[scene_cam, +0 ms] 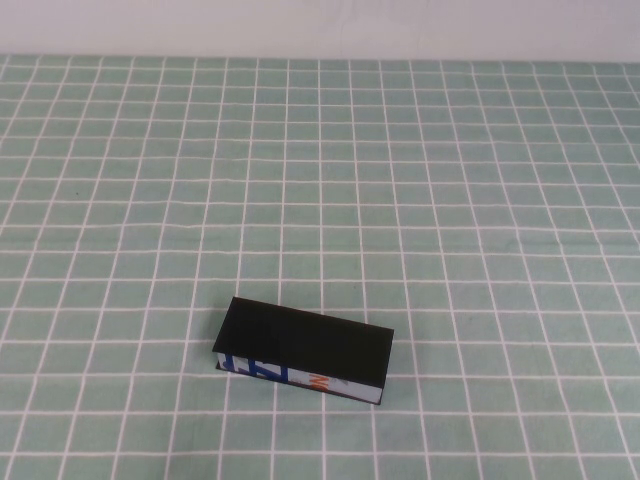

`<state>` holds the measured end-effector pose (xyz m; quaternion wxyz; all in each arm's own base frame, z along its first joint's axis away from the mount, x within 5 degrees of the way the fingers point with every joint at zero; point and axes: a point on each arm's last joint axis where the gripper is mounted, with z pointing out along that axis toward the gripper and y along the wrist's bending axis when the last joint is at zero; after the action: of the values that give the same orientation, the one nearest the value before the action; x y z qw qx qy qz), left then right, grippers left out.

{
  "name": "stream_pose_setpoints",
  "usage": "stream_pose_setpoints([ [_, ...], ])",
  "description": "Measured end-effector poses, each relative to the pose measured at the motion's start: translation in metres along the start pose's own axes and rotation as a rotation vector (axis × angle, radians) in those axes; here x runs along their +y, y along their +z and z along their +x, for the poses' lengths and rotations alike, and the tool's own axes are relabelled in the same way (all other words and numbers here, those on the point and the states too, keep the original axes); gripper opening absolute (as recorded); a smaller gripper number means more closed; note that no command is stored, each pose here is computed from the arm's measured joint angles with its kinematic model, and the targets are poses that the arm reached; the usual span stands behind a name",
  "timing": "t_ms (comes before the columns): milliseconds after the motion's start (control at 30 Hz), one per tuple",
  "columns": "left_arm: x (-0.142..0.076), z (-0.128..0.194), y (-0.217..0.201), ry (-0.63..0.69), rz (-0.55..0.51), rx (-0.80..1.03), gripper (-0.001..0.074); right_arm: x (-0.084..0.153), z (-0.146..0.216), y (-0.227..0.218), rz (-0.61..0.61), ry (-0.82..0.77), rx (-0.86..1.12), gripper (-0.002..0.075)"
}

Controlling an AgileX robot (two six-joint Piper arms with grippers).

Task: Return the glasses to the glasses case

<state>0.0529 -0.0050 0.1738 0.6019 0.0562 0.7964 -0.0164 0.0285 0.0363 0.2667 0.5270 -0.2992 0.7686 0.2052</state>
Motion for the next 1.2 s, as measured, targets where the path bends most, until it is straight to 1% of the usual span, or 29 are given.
stream_pose_setpoints([
  [800, 0.0, 0.0, 0.0, 0.004, -0.002, 0.002, -0.0002, 0.0, 0.0, 0.0, 0.009, 0.01, -0.003, -0.0011],
  [967, 0.0, 0.0, 0.0, 0.004, -0.002, 0.002, -0.0002, -0.006, 0.0, 0.0, 0.124, 0.038, -0.004, -0.0011],
  [1033, 0.0, 0.0, 0.0, 0.004, -0.002, 0.002, -0.0002, -0.01, -0.001, -0.001, 0.202, 0.062, -0.028, -0.0011],
  [1200, 0.0, 0.0, 0.0, 0.004, -0.002, 0.002, -0.0002, -0.021, 0.002, -0.004, 0.437, 0.098, -0.202, -0.0011],
])
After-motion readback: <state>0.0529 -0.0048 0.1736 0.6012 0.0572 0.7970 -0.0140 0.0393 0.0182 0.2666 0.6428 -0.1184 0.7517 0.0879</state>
